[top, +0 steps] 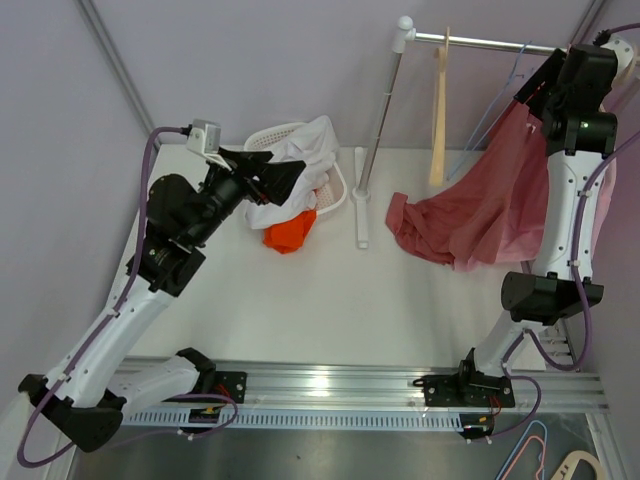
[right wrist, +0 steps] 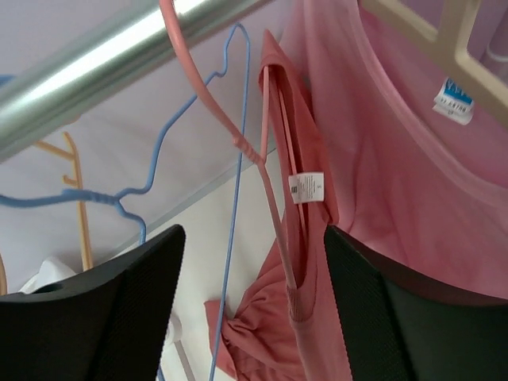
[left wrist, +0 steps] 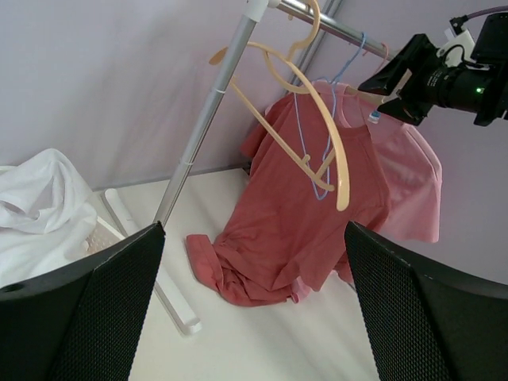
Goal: Remove the t-shirt from the hanger
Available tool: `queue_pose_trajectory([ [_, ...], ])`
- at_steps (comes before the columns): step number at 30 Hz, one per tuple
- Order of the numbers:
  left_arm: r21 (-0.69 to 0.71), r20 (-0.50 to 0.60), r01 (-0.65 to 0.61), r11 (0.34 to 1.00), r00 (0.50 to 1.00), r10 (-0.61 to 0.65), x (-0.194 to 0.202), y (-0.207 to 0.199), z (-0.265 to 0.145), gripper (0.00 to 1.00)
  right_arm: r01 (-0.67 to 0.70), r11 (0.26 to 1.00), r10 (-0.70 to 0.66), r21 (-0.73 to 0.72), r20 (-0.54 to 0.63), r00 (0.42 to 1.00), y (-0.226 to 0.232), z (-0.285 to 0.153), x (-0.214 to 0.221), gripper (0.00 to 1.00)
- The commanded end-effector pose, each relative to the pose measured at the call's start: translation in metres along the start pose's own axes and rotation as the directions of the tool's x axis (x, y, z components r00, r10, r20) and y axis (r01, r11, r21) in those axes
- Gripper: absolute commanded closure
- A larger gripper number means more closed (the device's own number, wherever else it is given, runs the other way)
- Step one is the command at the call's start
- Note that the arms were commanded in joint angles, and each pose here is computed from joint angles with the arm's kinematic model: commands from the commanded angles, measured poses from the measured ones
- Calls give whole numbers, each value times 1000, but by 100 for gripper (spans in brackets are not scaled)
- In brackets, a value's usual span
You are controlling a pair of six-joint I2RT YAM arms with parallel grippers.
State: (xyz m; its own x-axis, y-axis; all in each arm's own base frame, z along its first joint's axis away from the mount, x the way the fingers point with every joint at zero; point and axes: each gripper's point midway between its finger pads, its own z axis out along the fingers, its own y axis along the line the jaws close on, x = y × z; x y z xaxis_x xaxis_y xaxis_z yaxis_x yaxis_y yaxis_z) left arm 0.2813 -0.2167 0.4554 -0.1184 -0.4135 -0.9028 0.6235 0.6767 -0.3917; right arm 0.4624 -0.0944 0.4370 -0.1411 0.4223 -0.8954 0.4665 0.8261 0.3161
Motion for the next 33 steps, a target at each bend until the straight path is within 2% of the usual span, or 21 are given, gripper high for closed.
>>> queue_pose_trajectory([
  [1,25,141,15,1000,990,-18,-26,-5,-1,0,4,1000,-6,21,83,997,-4,-6,-30,28],
  [3,21,172,23,1000,985,-26,-27,-2,1,1,12,998,-16,55,78,997,-9,4,-25,37],
  [6,10,179,13,1000,984,-14,-25,1,2,1,19,995,-27,94,85,996,-15,10,-24,42],
  [13,6,220,-32,999,975,30,-29,3,-5,1,32,993,-38,110,55,998,-16,32,-10,42],
  [16,6,214,-50,999,976,47,-26,4,-6,1,38,993,-48,109,82,995,-13,37,-15,50],
  [20,12,208,-49,999,977,45,-25,3,-4,1,43,990,-59,131,121,991,-11,43,-20,95],
  [27,17,207,-61,998,977,57,-29,0,-5,1,63,992,-80,111,154,985,4,43,-25,100],
  [33,8,215,-27,1000,976,24,-31,2,-3,1,111,991,-123,72,191,974,33,13,-31,100],
])
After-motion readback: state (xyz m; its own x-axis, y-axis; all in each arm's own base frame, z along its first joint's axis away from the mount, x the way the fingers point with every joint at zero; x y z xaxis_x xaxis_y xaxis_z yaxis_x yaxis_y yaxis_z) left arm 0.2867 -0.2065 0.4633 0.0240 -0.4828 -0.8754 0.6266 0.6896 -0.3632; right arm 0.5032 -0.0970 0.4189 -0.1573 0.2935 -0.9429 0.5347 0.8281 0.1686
